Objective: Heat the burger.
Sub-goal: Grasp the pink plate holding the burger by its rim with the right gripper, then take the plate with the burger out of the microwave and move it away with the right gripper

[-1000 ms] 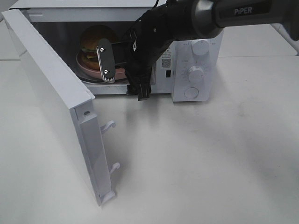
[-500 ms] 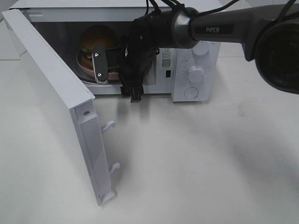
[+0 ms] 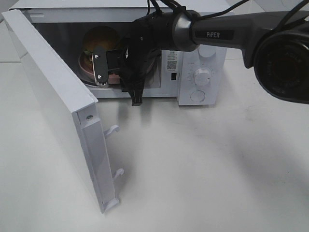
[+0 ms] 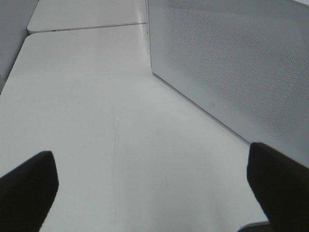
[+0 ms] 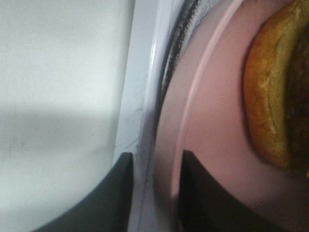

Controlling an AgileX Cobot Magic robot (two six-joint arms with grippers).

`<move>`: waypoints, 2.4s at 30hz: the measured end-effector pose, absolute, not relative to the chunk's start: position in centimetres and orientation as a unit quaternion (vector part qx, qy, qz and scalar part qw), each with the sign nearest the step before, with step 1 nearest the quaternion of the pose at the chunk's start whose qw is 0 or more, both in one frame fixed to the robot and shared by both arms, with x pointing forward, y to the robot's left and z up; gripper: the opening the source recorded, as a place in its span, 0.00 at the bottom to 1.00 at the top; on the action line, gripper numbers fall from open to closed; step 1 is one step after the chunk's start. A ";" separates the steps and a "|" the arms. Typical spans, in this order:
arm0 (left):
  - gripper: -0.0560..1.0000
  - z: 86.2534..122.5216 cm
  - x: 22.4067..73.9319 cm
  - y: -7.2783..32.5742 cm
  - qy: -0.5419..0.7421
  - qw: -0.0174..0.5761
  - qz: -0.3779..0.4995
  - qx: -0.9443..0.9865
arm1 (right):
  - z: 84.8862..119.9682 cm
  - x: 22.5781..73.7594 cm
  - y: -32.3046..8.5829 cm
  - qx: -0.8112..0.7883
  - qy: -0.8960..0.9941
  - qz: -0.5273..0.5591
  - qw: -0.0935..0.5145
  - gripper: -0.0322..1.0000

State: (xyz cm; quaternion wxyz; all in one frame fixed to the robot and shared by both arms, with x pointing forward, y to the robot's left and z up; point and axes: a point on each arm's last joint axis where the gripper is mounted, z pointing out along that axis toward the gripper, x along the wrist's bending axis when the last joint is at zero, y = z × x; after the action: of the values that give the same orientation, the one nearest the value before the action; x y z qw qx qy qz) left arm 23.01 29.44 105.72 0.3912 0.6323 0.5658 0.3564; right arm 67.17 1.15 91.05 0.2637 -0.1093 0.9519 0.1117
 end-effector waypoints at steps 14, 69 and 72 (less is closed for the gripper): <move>0.99 105.7 23.0 29.4 0.566 0.391 0.356 0.632 | 91.7 67.2 1.5 -0.134 0.945 0.118 0.275 0.12; 0.99 105.7 23.0 29.4 0.566 0.391 0.356 0.632 | 97.5 55.3 -6.8 -0.316 0.915 0.129 0.215 0.12; 0.99 105.7 23.0 29.4 0.566 0.391 0.356 0.632 | 97.9 54.3 -7.6 -0.316 0.915 0.128 0.215 0.12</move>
State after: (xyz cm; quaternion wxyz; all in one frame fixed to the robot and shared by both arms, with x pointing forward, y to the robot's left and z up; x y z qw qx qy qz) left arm 23.01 29.44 105.72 0.3912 0.6323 0.5658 0.3564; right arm 54.28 -7.58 97.85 0.2153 -0.3157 0.9153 0.1275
